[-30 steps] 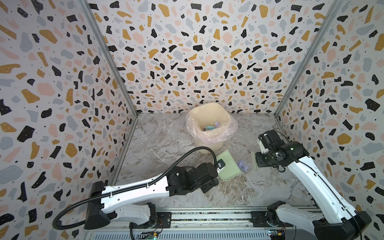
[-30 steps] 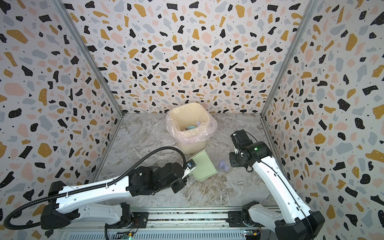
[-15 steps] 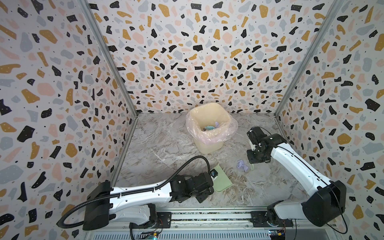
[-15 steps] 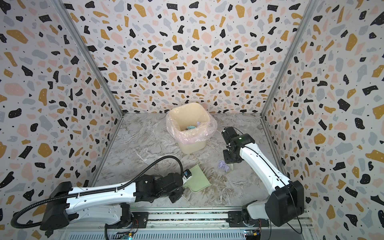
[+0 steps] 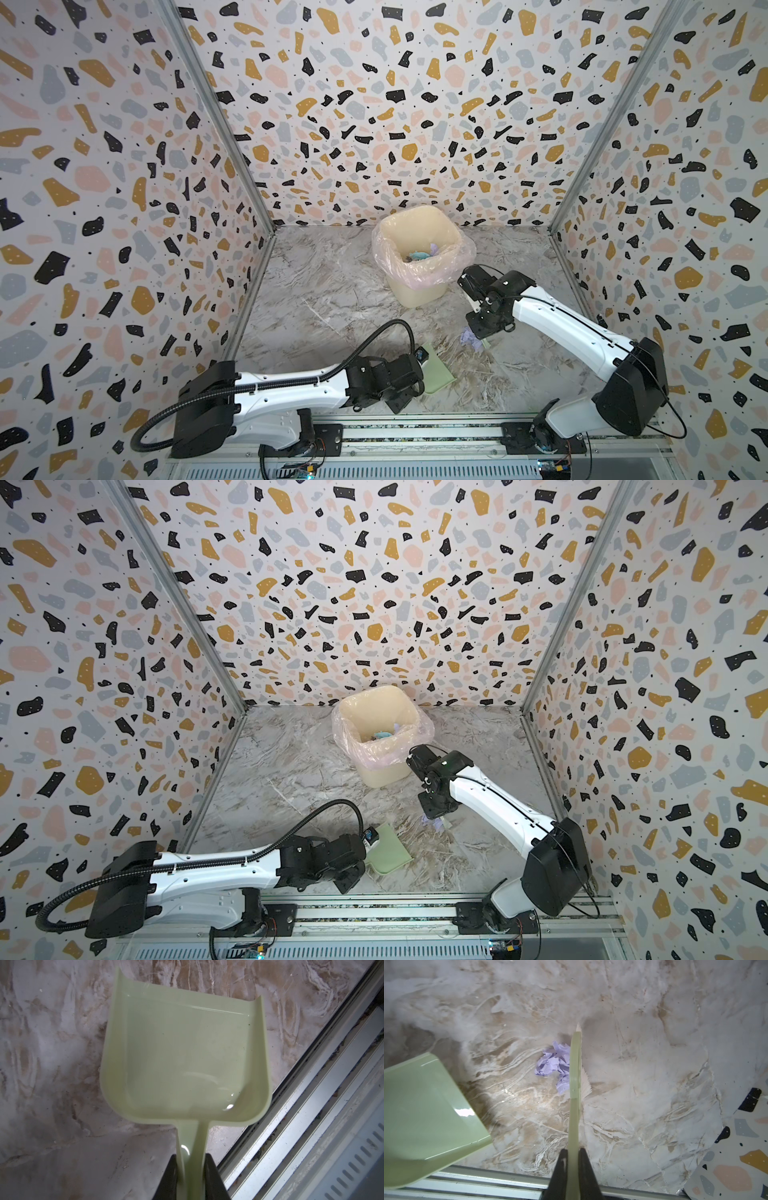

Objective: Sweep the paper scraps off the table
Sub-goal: 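Lower the empty dustpan beside the last lilac scrap while the right brush approaches, then sweep the last lilac scrap into the dustpan with the right brush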

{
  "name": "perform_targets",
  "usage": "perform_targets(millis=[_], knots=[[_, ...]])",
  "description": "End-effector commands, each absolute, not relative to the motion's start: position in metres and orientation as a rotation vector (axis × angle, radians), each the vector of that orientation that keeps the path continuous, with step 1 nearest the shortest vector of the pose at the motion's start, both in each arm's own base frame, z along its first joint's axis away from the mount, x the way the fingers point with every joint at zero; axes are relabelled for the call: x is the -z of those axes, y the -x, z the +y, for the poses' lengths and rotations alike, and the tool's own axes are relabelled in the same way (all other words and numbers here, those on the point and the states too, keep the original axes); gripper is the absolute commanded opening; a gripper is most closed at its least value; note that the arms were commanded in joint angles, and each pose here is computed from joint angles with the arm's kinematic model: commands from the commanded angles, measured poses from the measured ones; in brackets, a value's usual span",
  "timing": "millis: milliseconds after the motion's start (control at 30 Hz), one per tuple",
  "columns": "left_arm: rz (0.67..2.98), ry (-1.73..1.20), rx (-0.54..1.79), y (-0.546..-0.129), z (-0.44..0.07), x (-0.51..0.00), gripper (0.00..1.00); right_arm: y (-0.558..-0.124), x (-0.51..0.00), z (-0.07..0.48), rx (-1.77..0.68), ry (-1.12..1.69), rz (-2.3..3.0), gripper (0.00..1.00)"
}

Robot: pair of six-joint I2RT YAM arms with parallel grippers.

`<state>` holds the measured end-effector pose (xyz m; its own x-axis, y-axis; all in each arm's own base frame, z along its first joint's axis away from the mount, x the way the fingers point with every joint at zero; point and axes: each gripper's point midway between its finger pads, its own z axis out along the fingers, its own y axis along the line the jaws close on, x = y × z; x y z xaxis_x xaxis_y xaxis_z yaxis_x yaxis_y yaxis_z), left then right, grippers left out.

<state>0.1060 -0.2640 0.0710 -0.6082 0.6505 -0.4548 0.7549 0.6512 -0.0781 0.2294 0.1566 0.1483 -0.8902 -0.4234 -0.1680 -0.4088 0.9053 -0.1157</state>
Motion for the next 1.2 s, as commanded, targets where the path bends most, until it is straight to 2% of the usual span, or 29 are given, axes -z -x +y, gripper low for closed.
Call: perform_targets(millis=[0,100,233,467,633,900,1167], knots=[[2.499,-1.070,0.403,-0.106,-0.267,-0.068,0.00,-0.223,-0.167,0.154,0.142,0.615,2.883,0.00],[2.503,-1.075,0.390,-0.107,-0.266,-0.064,0.00,-0.231,-0.169,0.134,0.225,0.560,2.877,0.00],[2.501,-1.085,0.357,-0.113,-0.265,-0.063,0.00,-0.241,-0.166,0.124,0.193,0.489,2.887,0.00],[2.509,-1.023,0.355,-0.141,-0.259,-0.067,0.00,-0.253,-0.159,0.135,0.176,0.516,2.887,0.00],[2.540,-1.066,0.400,-0.140,-0.266,-0.059,0.00,-0.258,-0.160,0.145,0.165,0.572,2.879,0.00],[2.541,-1.112,0.387,-0.144,-0.274,-0.056,0.00,-0.246,-0.155,0.165,0.128,0.680,2.898,0.00],[2.561,-1.151,0.386,-0.141,-0.277,-0.050,0.00,-0.224,-0.160,0.200,-0.021,0.790,2.893,0.00]])
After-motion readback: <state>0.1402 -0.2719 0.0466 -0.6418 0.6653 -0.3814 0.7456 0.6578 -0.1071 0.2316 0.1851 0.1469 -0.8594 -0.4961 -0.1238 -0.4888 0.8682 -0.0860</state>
